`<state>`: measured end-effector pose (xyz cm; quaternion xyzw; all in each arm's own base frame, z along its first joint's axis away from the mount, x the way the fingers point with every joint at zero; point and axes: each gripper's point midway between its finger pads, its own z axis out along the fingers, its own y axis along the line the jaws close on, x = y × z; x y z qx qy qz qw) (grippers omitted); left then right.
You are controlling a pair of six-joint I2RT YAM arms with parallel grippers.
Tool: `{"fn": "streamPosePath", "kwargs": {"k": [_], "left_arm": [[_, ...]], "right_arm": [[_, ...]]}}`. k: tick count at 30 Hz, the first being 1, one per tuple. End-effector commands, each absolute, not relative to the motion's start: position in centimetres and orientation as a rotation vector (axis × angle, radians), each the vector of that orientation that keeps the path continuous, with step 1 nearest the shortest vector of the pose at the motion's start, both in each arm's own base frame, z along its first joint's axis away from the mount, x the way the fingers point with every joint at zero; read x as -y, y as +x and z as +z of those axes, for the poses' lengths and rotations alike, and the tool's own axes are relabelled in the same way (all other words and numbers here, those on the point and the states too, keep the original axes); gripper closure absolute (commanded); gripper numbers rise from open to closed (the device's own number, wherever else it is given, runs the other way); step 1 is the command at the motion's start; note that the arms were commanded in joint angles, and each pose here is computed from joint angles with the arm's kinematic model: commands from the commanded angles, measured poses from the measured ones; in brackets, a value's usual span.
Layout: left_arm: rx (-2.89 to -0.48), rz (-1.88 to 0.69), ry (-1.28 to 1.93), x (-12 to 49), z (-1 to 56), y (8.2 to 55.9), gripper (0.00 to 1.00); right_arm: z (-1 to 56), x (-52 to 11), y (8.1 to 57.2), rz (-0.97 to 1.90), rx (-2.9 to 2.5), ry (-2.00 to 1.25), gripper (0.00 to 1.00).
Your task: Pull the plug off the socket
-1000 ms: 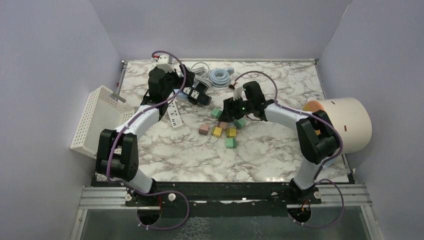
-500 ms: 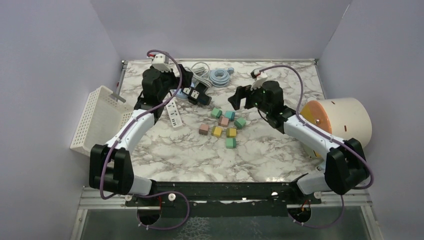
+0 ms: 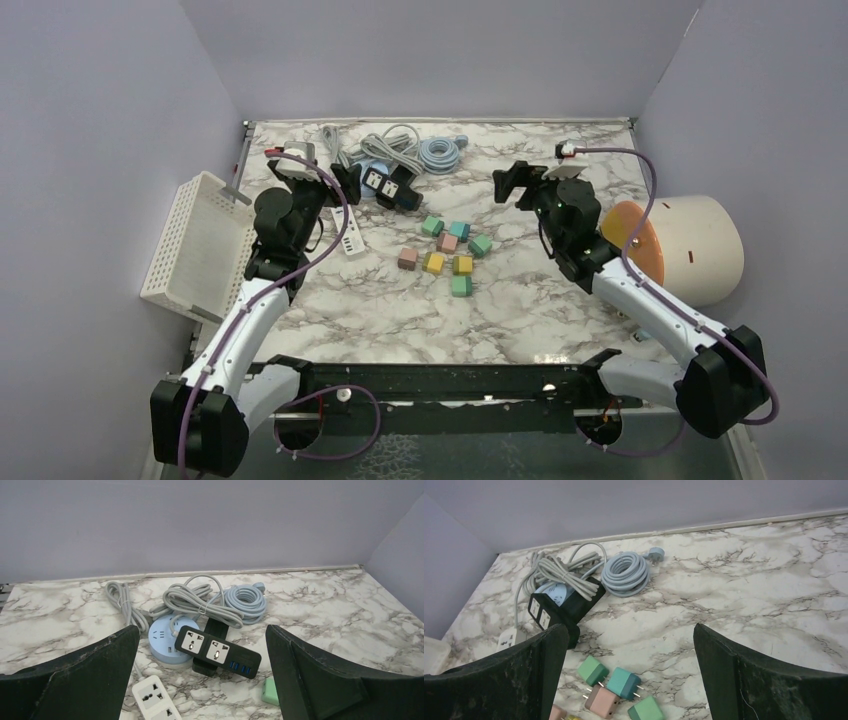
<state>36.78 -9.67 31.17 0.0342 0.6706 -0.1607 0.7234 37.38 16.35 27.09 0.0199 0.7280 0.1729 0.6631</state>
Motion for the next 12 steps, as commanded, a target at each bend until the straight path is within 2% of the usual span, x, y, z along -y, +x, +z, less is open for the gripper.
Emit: {"fn": "streamPosePath", "kwargs": {"k": [1,12], "left_arm": [[-1.422,-0.263,0.065,8.3,32.4,36.6,0.01],[-1.403,-0.229,0.034,7.3,32.9,35.9,0.01]], "right_arm": [[27.0,-15.5,37.9,0.353,-1.634,0.123,0.00],[27.8,-18.1,37.1,0.449,-1.594,-0.060,0.00]]}}
